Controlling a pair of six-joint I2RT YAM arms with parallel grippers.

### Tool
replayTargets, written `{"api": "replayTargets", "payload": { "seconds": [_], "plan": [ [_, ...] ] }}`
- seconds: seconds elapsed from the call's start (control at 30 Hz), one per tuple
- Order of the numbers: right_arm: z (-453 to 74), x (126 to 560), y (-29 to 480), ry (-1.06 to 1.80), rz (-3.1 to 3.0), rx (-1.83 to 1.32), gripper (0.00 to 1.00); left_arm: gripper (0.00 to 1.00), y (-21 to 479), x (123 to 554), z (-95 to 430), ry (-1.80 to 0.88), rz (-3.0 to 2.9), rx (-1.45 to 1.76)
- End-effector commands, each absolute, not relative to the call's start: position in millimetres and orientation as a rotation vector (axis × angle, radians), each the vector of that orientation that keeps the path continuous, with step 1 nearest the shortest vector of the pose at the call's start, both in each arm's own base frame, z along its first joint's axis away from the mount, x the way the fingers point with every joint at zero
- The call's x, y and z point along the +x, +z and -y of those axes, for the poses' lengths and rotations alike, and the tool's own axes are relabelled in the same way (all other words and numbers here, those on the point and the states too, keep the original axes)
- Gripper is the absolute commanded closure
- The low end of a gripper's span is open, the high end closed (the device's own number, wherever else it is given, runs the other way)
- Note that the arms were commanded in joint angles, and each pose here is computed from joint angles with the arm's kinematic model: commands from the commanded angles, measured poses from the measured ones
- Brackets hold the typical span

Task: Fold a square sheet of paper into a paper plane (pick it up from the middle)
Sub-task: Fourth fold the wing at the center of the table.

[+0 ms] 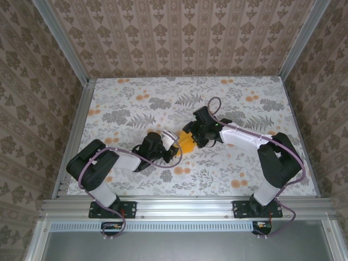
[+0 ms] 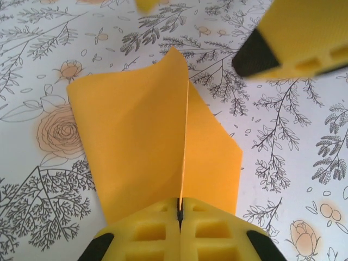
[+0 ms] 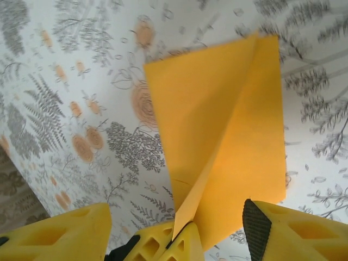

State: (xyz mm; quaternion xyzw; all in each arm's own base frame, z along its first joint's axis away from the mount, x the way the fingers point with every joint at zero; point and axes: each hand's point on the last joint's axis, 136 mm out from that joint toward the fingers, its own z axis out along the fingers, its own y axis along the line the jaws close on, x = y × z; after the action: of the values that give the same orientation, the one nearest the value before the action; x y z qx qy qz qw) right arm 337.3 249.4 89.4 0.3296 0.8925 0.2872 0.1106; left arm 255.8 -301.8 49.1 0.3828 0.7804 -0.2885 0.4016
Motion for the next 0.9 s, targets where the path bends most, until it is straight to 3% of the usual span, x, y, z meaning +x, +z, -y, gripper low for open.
{"api": "replayTargets", "payload": {
  "seconds": [0.0,0.3,0.6,0.87],
  "plan": [
    [-246.8,334.2,98.1,0.864,-2.660,0.657,0.32,0.96,46.9,254.9,298.2,-0.755,-2.011,0.900],
    [-250.8,328.3,93.6,0.909,-2.602,0.234,0.39,0.97,53.1,259.3,289.4,-0.827,-2.111,0.659],
    [-273.7,326.4,71.1,1.013,-2.658,0.246,0.56,0.97,54.8,260.8,285.8,-0.868,-2.149,0.533],
    [-284.2,335.3,60.1,1.054,-2.666,0.309,0.58,0.96,53.6,260.4,284.2,-0.875,-2.157,0.510]
  ]
}}
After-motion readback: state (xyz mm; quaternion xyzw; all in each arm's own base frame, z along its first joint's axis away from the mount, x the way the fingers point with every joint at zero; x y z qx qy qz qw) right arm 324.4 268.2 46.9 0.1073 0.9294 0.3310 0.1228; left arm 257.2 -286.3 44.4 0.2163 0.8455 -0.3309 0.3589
